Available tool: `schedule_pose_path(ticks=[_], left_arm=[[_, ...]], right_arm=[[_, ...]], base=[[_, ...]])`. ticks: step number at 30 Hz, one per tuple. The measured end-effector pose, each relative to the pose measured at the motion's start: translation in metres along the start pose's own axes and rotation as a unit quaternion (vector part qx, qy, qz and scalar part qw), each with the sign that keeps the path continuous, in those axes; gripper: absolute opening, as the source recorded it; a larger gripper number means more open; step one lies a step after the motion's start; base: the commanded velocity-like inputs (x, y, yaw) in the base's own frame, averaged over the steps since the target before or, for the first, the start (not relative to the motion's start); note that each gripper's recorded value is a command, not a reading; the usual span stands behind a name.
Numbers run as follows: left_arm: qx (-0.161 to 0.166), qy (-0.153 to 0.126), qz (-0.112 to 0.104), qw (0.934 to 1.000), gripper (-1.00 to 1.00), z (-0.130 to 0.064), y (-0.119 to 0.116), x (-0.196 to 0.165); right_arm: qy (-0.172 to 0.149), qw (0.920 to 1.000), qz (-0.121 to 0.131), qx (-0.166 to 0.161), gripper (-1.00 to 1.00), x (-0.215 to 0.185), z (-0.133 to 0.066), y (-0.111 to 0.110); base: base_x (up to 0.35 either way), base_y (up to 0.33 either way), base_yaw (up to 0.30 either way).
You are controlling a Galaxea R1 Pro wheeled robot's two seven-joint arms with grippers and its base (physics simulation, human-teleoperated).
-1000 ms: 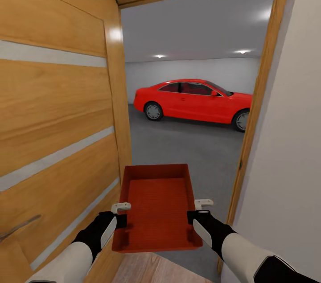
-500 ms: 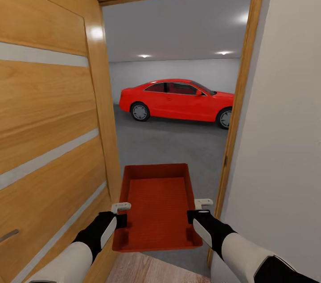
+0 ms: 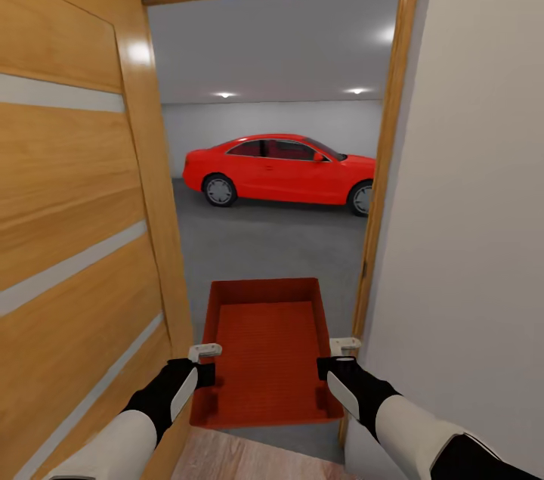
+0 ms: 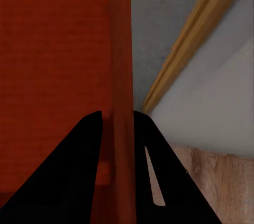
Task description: Move the two storage containers from the living room to the garage. In the garage, place one container on the floor and stack the other container on top of it (either order is fine).
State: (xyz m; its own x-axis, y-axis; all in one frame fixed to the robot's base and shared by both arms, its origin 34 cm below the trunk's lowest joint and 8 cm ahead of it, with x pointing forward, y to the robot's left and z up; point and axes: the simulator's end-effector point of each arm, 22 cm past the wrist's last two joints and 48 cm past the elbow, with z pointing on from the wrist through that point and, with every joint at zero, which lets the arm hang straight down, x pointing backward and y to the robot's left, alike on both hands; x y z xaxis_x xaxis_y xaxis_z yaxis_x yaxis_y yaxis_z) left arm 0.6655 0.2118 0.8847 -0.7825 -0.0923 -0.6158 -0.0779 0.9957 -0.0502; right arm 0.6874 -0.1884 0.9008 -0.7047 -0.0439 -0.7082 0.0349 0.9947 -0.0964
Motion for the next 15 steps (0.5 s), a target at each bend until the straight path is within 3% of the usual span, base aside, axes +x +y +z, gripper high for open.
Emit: schedule_pose_path(ticks=[11, 15], left_arm=[[0.0, 0.0, 0.0, 1.0, -1.0, -0.0001, 0.0, 0.0001], [0.0, -0.001, -0.001, 1.0, -1.0, 0.0001, -0.0003, -0.0004]], right_arm=[[0.0, 1.0, 0.0, 0.0, -1.0, 0.0002, 0.0, 0.0], [-0.001, 1.0, -0.001, 0.0, -1.0, -0.0007, 0.0, -0.0003]], base=[[0.099, 0.298, -0.001], [0.03, 0.109, -0.185]])
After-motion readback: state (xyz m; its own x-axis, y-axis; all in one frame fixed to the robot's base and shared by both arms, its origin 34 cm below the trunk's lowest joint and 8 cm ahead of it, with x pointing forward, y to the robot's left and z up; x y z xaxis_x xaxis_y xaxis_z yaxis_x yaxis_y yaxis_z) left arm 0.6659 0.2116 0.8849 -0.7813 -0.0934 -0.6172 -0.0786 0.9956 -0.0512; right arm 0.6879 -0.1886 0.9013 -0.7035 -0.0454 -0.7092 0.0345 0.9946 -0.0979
